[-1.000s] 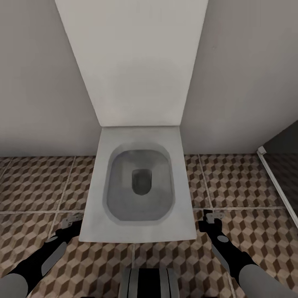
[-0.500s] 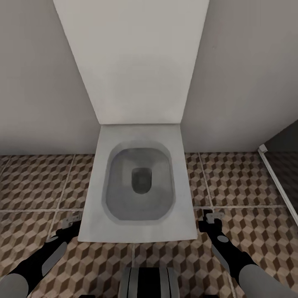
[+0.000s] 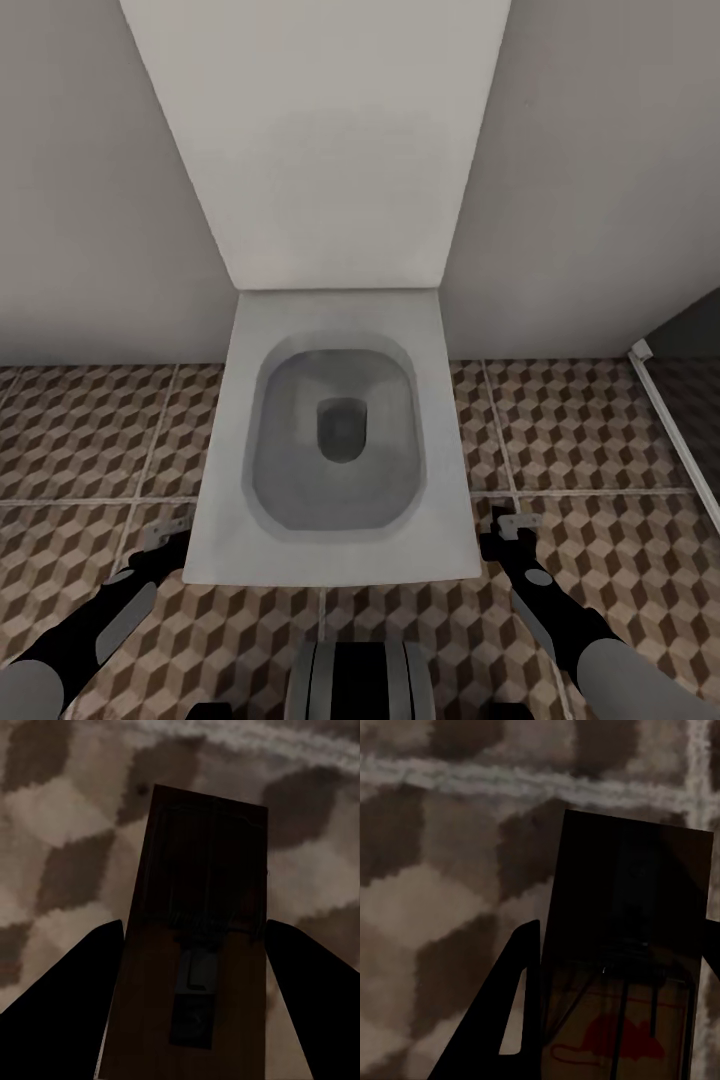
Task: Take the four mousetraps from the cabinet in the bathroom and place them on the bathroom floor. Make sure all four end up on the same floor surface, and ensure that at least two of them are either under or directly next to the same bathroom sink.
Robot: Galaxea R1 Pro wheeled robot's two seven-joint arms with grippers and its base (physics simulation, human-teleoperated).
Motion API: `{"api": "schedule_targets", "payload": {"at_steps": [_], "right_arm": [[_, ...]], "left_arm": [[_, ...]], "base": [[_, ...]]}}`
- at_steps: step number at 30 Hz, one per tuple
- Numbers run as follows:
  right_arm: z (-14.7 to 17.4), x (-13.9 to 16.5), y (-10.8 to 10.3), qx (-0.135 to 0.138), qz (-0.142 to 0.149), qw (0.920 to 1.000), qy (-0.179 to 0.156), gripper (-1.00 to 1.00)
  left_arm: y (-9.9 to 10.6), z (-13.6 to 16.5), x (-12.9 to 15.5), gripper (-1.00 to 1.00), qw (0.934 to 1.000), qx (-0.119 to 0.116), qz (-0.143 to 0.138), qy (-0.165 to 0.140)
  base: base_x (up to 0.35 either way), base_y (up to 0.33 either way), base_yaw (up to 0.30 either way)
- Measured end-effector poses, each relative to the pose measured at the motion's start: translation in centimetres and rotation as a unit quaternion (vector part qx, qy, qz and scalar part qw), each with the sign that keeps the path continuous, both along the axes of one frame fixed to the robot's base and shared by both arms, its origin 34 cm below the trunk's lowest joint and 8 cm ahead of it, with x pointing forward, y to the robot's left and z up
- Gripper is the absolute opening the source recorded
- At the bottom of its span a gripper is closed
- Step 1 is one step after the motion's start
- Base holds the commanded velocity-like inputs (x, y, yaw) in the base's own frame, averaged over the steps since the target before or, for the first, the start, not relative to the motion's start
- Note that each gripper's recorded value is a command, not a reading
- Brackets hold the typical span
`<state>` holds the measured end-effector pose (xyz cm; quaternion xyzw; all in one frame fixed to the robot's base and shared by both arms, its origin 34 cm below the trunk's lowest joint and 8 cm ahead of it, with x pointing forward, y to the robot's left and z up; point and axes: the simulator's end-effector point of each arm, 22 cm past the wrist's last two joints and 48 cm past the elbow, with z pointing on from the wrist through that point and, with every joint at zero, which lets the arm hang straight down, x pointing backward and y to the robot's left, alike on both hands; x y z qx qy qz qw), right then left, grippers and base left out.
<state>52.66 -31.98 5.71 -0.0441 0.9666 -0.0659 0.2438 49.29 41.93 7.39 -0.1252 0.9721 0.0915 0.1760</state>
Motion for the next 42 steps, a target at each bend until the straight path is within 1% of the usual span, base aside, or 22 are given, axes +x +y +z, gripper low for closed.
{"api": "schedule_targets", "payload": {"at_steps": [3,5,7,9,13,16,18,21,27,31,35,37,38,40,42], "right_arm": [[0.1,0.2,0.0,0.000,0.000,1.0000,-0.002,-1.00],[0.3,0.7,0.1,0.001,0.000,1.0000,-0.008,-1.00],[1.0,2.2,0.5,0.006,0.002,0.9997,-0.026,-1.00],[1.6,3.2,0.8,0.009,0.003,0.9992,-0.038,-1.00],[2.1,4.3,1.1,0.012,0.002,0.9987,-0.050,-1.00],[2.3,4.5,1.0,0.013,0.000,0.9985,-0.053,-1.00],[2.3,4.6,1.0,0.013,-0.001,0.9985,-0.054,-1.00],[2.3,4.6,1.1,0.014,-0.001,0.9984,-0.054,-1.00],[2.3,4.6,1.1,0.014,-0.001,0.9984,-0.054,-1.00],[2.3,4.6,1.1,0.014,-0.001,0.9984,-0.054,-1.00],[2.3,4.6,1.1,0.014,-0.001,0.9985,-0.054,-1.00],[2.3,4.6,1.1,0.014,-0.001,0.9985,-0.053,-1.00],[2.3,4.6,1.1,0.014,-0.001,0.9985,-0.053,-1.00],[2.3,4.6,1.1,0.014,-0.001,0.9985,-0.053,-1.00],[2.3,4.5,1.1,0.013,-0.001,0.9985,-0.052,-1.00]], "left_arm": [[0.1,0.1,0.1,-1.00,1.0000,0.000,0.002,-0.002],[0.7,0.4,0.5,-1.00,1.0000,0.003,0.004,-0.006],[1.8,1.0,1.4,-1.00,0.9998,0.006,0.008,-0.017],[2.1,1.6,2.4,-1.00,0.9995,0.005,0.011,-0.029],[2.1,2.5,4.1,-1.00,0.9986,-0.001,0.017,-0.050],[1.4,2.9,5.3,-1.00,0.9978,-0.014,0.012,-0.064],[0.3,3.1,5.9,-1.00,0.9966,-0.037,0.001,-0.073],[-0.9,3.2,6.4,-1.00,0.9947,-0.062,-0.012,-0.081],[-1.9,3.3,6.8,-1.00,0.9929,-0.079,-0.017,-0.087],[-3.0,3.9,7.8,-1.00,0.9910,-0.091,-0.025,-0.095],[-3.3,4.1,8.1,-1.00,0.9906,-0.096,-0.028,-0.093],[-3.0,4.2,8.2,-1.00,0.9906,-0.096,-0.029,-0.093],[-2.5,4.4,8.3,-1.00,0.9908,-0.093,-0.029,-0.094],[-1.3,4.7,8.6,-1.00,0.9912,-0.087,-0.022,-0.098],[0.8,5.4,9.1,-1.00,0.9913,-0.077,-0.003,-0.107]], "base": [[0.000,0.000,0.000],[0.000,0.000,0.000],[0.000,0.000,0.000],[0.000,0.000,0.000],[0.000,0.000,0.000],[0.000,0.000,0.000],[0.000,0.000,0.000],[0.000,0.000,0.000],[0.000,0.000,0.000],[0.000,0.000,0.000],[0.000,0.000,0.000],[0.000,0.000,0.000],[0.000,0.000,0.000],[0.000,0.000,0.000],[0.000,0.000,0.000]]}}
